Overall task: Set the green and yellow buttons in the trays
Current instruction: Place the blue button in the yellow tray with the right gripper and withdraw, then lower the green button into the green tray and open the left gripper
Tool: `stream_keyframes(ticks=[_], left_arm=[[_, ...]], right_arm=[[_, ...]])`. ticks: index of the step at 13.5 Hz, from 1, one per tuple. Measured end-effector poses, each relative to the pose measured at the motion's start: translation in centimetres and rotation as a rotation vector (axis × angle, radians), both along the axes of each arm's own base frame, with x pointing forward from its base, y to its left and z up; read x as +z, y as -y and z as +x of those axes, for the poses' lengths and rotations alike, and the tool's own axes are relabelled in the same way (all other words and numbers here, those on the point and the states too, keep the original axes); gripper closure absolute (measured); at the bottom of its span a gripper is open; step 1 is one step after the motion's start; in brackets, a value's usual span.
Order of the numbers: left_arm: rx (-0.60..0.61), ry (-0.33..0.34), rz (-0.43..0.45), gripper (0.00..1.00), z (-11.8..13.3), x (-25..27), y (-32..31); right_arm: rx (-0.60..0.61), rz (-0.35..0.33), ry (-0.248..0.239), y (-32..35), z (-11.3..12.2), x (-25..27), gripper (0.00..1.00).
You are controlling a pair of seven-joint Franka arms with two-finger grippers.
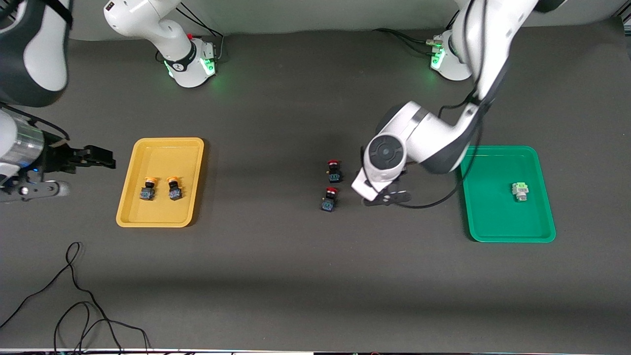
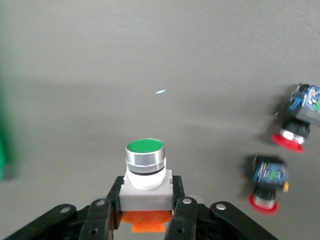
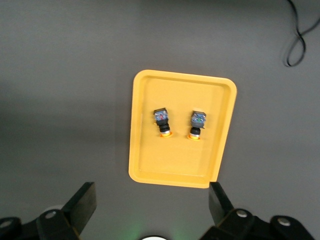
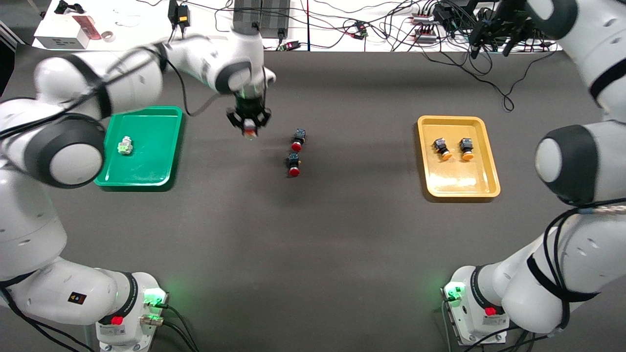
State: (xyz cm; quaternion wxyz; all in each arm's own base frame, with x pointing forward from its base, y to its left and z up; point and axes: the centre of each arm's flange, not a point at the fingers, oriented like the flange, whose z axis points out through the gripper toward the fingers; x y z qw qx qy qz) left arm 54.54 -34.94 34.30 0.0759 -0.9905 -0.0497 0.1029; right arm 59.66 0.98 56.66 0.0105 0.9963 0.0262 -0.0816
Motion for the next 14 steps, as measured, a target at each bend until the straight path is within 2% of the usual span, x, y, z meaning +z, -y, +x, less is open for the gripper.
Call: stream_keyframes(ticks=[4, 7, 10, 14], left_arm=[[-0.052, -0.067, 0.036, 0.59, 2.1, 11.5, -7.3], [-0.096, -0.087, -0.016, 0.59, 5.2, 15.9, -18.0], [-0.139, -0.112, -0.072, 0.59, 7.1, 16.0, -28.0], [-0.188, -0.099, -0.088, 0.59, 7.9, 11.0, -33.8]], right_arm=[[-0.041, 0.036, 0.013, 2.1, -1.1, 1.0, 0.0], [-0.063, 0.055, 0.046, 4.6, -2.8, 1.3, 0.0], [-0.064, 0.056, 0.068, 4.8, -3.6, 1.6, 0.0], [-0.059, 0.033, 0.086, 4.7, -3.4, 1.7, 0.0]])
